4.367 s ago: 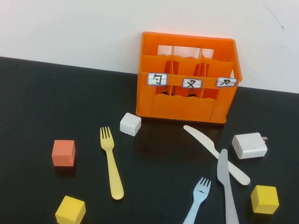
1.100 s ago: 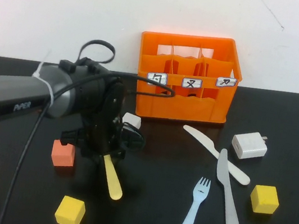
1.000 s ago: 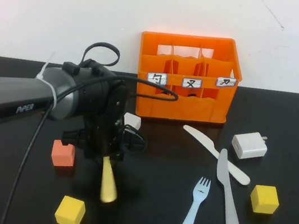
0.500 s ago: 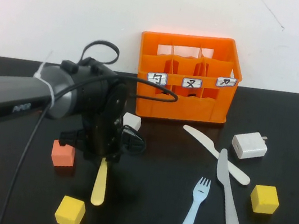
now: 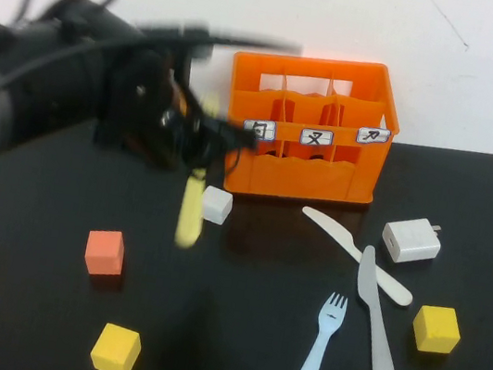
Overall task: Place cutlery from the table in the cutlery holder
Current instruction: Place the fork on the box
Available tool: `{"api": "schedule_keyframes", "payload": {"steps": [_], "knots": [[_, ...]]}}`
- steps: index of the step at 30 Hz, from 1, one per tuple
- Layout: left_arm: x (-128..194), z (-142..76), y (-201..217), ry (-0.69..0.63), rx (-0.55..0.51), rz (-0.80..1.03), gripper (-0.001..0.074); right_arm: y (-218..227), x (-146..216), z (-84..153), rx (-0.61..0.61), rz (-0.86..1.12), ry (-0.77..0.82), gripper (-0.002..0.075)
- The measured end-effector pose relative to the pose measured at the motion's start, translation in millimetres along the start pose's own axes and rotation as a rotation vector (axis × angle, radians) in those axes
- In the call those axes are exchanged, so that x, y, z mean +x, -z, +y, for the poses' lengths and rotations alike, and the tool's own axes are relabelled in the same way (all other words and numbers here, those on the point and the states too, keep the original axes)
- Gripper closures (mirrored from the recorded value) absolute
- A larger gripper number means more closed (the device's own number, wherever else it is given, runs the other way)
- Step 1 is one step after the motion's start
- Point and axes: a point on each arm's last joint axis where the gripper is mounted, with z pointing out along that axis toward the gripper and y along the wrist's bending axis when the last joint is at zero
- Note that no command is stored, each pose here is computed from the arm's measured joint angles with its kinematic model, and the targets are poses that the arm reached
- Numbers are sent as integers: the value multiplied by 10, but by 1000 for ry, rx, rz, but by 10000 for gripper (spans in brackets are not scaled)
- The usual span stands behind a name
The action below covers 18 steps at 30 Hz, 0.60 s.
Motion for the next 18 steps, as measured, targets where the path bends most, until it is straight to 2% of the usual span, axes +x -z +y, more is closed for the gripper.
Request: {"api": "schedule_keyframes", "payload": {"steps": [9, 14, 18], "knots": [[-410, -257, 373, -40, 312, -482, 633, 0, 0, 0, 0, 0, 0, 728], [-521, -361, 289, -96, 411, -659, 633, -6, 13, 1, 0, 3, -2, 728], [-545, -451, -10, -182, 477, -775, 633, -23, 47, 6, -1, 11, -8, 728]]}}
